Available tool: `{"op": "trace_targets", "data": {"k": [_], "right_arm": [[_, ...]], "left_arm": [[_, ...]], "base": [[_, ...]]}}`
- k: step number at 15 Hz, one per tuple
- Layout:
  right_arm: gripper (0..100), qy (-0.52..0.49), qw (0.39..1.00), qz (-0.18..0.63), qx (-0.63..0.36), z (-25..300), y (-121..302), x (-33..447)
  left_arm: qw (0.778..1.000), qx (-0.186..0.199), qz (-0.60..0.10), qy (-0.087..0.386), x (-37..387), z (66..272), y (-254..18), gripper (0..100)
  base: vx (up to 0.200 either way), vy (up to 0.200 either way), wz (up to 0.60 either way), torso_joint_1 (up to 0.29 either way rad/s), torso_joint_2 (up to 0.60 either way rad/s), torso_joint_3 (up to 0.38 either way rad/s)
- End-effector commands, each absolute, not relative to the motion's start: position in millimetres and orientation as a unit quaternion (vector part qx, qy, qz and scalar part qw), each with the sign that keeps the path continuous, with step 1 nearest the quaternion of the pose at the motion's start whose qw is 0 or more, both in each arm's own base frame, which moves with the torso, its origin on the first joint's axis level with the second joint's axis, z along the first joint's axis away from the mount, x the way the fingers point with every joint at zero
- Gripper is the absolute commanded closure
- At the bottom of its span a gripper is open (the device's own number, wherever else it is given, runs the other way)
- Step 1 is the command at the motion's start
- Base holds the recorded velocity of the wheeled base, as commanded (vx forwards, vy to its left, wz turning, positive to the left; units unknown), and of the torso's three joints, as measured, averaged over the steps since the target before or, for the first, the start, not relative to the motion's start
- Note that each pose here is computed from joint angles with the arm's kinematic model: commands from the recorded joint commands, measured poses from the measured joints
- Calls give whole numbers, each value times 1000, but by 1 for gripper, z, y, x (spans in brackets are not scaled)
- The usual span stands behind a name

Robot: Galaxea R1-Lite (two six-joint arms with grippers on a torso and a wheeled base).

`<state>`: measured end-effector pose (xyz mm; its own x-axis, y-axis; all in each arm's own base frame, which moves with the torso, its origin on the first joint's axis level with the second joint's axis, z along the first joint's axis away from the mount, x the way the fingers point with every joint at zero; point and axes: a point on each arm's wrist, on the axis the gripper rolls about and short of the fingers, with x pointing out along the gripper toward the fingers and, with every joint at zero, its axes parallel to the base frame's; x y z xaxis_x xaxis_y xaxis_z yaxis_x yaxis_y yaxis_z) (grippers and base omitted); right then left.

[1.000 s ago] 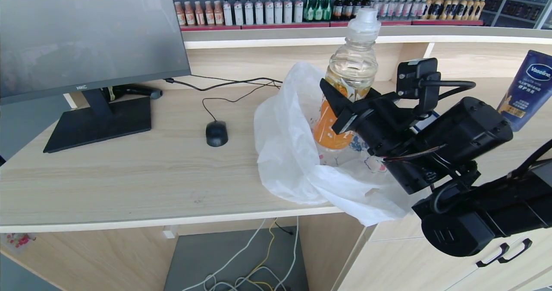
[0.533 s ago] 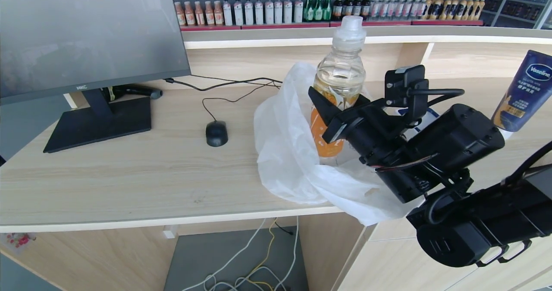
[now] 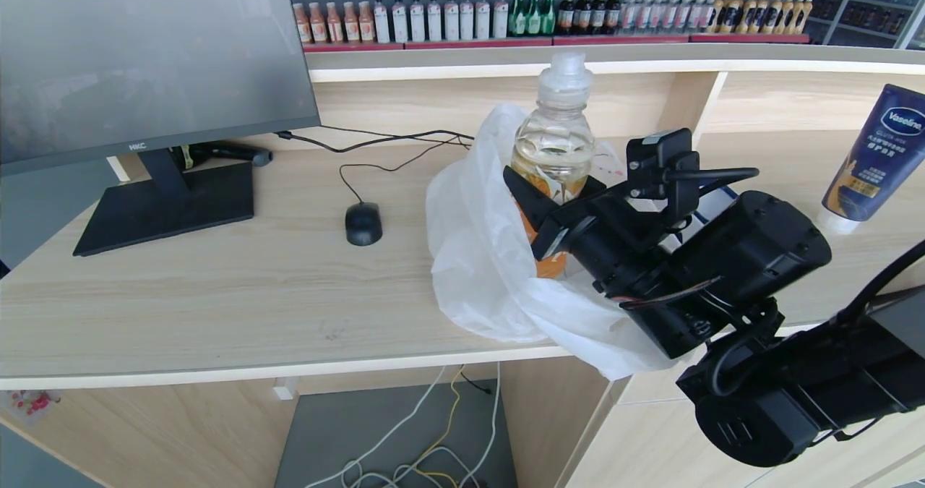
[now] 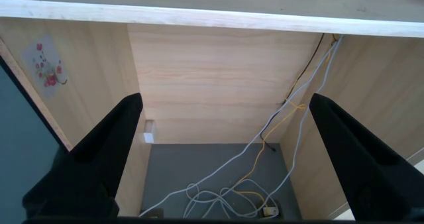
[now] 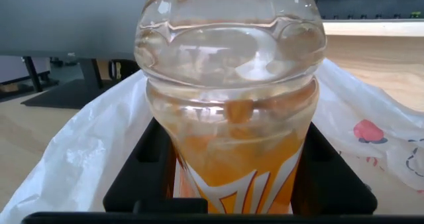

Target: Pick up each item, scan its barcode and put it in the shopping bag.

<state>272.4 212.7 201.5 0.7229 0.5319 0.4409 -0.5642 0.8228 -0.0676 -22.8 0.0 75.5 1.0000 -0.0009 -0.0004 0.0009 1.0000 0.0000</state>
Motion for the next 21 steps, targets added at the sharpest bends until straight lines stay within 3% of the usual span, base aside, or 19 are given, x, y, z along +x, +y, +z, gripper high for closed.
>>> {"op": "trace_targets", "data": {"k": [1,21], "right_arm": [[100,-220,929,297,33,197,214,274],[100,-190,934,300,26,175,221,282]], "left_arm": [[1000,0,0,0,-23,75,0,0],[1000,0,0,0,-23,75,0,0]], "base": [[0,0,0,0,0,0],[0,0,0,0,0,0]]}}
